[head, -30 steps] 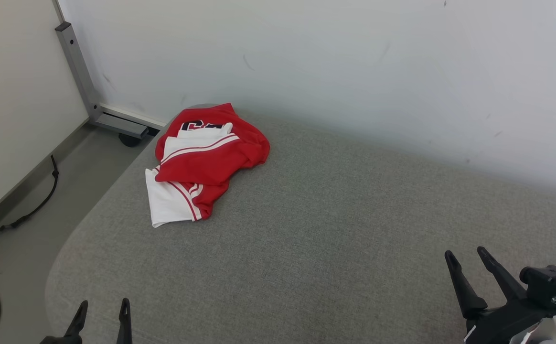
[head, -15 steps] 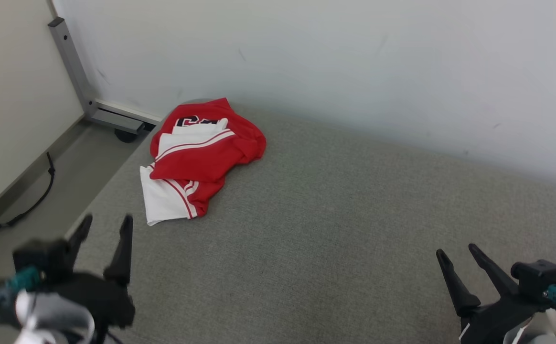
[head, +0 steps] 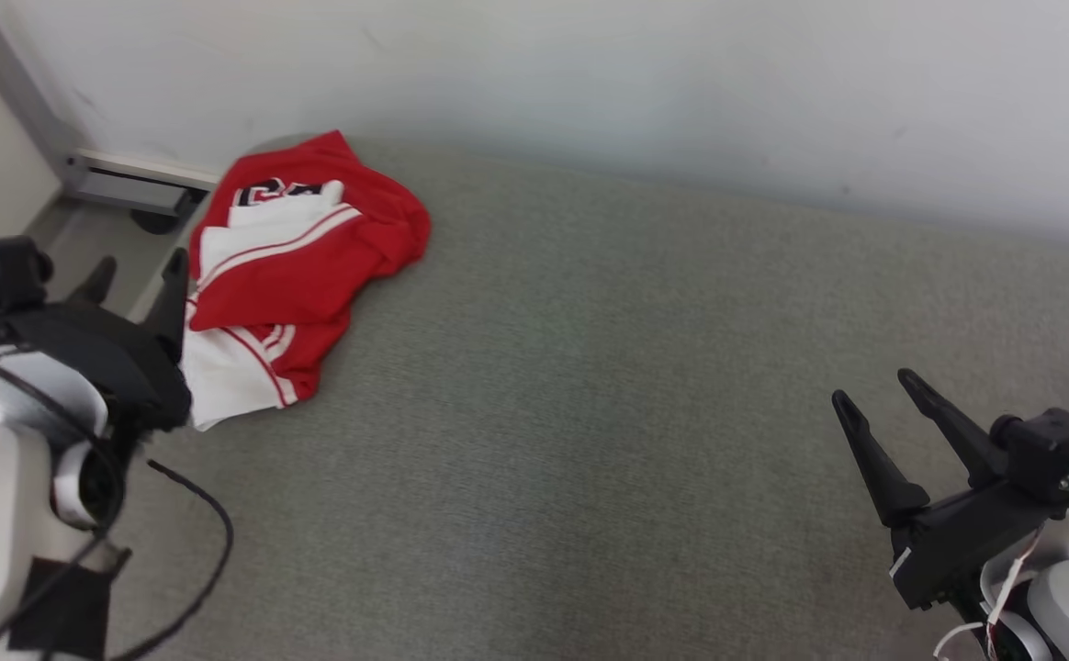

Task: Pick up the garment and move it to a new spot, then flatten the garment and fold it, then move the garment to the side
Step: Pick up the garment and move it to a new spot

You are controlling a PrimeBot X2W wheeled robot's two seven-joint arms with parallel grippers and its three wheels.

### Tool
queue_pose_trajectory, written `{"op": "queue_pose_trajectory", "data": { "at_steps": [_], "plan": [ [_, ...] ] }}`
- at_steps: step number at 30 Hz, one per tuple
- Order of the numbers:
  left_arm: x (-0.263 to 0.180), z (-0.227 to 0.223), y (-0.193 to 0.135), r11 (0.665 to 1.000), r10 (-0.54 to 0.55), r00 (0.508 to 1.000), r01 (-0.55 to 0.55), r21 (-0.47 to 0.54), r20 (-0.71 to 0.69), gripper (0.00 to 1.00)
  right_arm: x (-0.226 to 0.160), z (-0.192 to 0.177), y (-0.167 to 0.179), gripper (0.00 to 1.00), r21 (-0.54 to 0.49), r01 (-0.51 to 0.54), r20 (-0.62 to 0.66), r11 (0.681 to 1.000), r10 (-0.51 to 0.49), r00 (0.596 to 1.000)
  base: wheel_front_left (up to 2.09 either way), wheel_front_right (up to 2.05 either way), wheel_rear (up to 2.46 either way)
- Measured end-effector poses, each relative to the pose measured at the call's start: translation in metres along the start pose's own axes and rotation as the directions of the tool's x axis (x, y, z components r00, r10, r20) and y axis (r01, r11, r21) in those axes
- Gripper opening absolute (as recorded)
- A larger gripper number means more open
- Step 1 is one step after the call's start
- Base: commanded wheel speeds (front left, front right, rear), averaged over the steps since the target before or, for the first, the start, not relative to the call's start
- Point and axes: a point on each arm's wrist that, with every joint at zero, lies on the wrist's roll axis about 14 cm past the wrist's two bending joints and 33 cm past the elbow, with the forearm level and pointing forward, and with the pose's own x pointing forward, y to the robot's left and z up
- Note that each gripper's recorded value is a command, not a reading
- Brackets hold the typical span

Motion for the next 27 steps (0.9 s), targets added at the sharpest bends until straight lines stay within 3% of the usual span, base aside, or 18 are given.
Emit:
{"op": "queue_pose_trajectory", "data": {
  "at_steps": [11,27],
  "plan": [
    [0.062,-0.052,-0.012,0.999,-0.018,0.960,0.026,0.028,-0.279,1.00,-0.004,0.003,-0.028,1.00,-0.008,0.039,0.006,0.999,-0.038,0.999,0.00,0.00,0.00],
    [0.126,-0.120,-0.030,0.989,0.038,0.852,0.044,0.144,-0.522,1.00,-0.030,-0.015,-0.092,1.00,-0.029,0.172,-0.049,0.985,-0.173,0.984,0.00,0.00,0.00]
  ]
}}
